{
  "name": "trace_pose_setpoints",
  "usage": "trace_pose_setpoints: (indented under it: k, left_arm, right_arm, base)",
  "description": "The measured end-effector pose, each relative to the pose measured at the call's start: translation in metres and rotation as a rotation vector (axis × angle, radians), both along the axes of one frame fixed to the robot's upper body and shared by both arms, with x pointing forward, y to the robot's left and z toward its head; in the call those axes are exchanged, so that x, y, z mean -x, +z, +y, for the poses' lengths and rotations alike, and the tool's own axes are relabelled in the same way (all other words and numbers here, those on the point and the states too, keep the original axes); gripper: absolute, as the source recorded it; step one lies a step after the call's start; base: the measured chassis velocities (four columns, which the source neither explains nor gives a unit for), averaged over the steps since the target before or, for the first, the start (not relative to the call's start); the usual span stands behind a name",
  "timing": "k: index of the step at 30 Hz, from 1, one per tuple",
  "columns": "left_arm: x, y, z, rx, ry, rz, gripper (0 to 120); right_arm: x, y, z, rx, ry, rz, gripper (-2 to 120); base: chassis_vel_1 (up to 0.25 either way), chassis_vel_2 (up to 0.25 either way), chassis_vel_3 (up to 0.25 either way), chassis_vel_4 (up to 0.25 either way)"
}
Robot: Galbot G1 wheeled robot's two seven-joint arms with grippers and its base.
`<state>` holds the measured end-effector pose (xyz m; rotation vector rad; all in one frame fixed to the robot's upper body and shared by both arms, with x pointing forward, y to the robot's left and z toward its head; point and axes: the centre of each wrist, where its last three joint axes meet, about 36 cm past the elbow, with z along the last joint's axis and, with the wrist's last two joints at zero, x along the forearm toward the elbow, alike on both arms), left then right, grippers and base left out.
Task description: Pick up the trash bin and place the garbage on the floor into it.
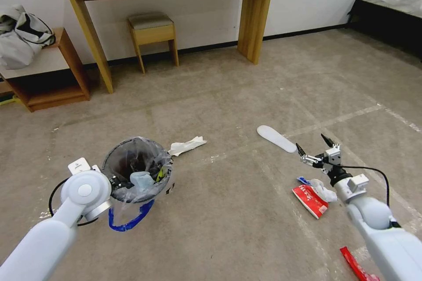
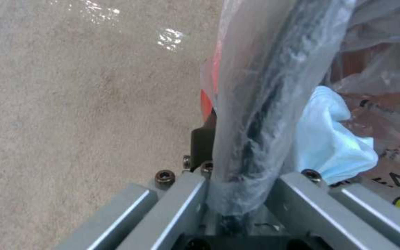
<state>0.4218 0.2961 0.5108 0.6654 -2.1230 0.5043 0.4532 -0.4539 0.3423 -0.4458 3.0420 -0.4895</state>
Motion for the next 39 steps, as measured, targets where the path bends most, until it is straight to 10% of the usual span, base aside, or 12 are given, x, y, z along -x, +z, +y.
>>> trace_pose_setpoints:
  k: [10,18,39]
  left_arm:
    - [0.000,0.003,0.003,0.001,0.011,-0.007,0]
    - [0.002,0.003,0.005,0.005,0.016,-0.008,0]
    - [0.001,-0.002,0.000,-0.002,0.007,0.001,0]
  right_arm:
    - [-0.029,-0.023,-0.036,0.086,0.135,0.165,100]
    - [-0.030,-0.042,-0.006,-0.087,0.029,-0.013,100]
    - [-0.060,-0.067,-0.044,0.139,0.058,0.229,100]
  base:
    - [0.000,0.000,0.000,0.000]
    - [0.000,0.000,0.000,0.000]
    - [0.000,0.000,0.000,0.000]
